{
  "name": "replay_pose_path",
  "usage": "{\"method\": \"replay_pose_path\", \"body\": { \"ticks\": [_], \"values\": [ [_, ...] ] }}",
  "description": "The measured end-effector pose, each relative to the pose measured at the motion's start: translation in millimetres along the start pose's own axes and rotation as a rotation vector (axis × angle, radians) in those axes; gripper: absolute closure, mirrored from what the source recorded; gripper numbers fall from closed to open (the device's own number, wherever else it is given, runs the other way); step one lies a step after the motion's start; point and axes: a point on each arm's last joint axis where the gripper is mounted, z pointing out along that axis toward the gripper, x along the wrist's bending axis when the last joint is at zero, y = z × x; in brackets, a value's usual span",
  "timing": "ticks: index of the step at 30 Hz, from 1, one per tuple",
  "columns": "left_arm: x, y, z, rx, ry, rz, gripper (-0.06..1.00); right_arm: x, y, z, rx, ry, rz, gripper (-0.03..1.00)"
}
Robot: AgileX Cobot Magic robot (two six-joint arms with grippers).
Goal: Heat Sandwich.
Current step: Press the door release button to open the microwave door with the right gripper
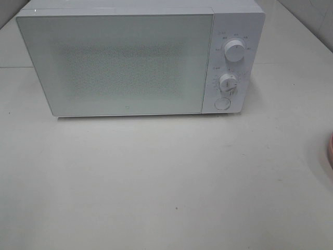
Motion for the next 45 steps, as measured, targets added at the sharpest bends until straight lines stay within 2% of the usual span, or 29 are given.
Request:
{"method": "replay_pose_path", "body": {
  "ticks": [16,26,45],
  "values": [
    [0,0,0,0.000,0.000,0.000,-0.03,7,30,48,0.036,0.027,-0.022,0.18],
    [0,0,0,0.000,0.000,0.000,-0.03,11,41,81,0.063,0.043,0.015,0.20],
    [0,0,0,0.000,0.000,0.000,-0.03,22,53,146,0.042,0.084,0.001,0.20]
  ]
}}
